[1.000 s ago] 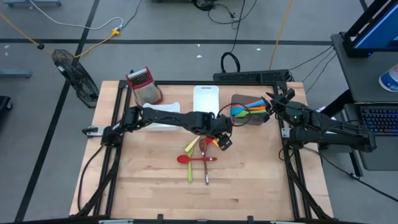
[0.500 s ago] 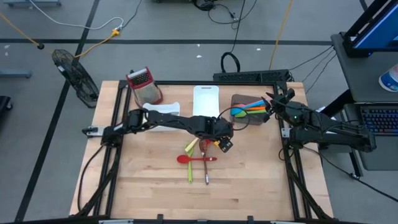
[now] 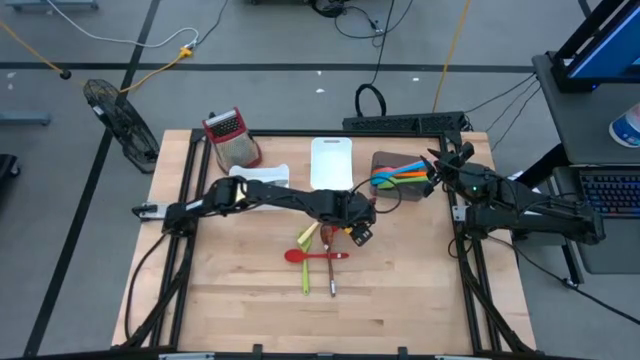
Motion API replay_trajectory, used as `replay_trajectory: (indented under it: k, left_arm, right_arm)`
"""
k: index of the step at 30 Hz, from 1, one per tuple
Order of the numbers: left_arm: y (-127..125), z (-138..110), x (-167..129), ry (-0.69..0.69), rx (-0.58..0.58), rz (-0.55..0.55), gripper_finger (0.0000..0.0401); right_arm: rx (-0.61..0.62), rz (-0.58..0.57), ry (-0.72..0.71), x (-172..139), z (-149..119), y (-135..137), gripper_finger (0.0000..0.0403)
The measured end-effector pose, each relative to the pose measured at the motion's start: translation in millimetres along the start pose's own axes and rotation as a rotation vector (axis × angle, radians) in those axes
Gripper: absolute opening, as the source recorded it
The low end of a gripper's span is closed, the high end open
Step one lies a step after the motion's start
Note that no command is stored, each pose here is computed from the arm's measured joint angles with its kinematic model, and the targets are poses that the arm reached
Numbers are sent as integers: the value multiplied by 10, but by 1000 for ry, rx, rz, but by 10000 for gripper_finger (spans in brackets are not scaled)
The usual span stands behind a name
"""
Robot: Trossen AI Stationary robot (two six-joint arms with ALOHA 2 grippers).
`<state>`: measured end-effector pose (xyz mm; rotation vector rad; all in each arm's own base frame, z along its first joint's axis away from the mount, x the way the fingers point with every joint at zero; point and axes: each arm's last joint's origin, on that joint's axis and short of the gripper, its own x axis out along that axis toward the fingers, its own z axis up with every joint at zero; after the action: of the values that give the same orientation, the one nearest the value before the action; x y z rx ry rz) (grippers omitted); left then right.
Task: Pick & Place Kitchen Items
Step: Put the red spatula into the black bin
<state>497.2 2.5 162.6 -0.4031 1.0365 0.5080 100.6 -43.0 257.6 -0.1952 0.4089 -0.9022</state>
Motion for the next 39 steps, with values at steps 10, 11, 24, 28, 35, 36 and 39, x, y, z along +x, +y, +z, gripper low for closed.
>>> replay_trajectory:
  k: [10, 11, 24, 28, 35, 36, 39]
  left_arm:
    - [20, -117, 232, 78, 32, 28, 284]
    - [22, -126, 254, 88, 31, 23, 284]
    - [-22, -76, 246, 37, 55, 11, 108]
    - [4, -11, 263, 2, 51, -7, 41]
    - [33, 84, 275, -58, 21, -28, 29]
    - [32, 90, 269, -62, 20, -31, 31]
    - [27, 111, 206, -63, 39, -49, 23]
  right_arm:
    - [0, 0, 0, 0, 0, -1, 116]
    - [0, 0, 0, 0, 0, -1, 116]
    - [0, 0, 0, 0, 0, 0, 116]
    - [0, 0, 0, 0, 0, 0, 116]
    - [0, 0, 0, -1, 0, 0, 116]
    - [0, 0, 0, 0, 0, 0, 116]
    - [0, 0, 0, 0, 0, -1, 116]
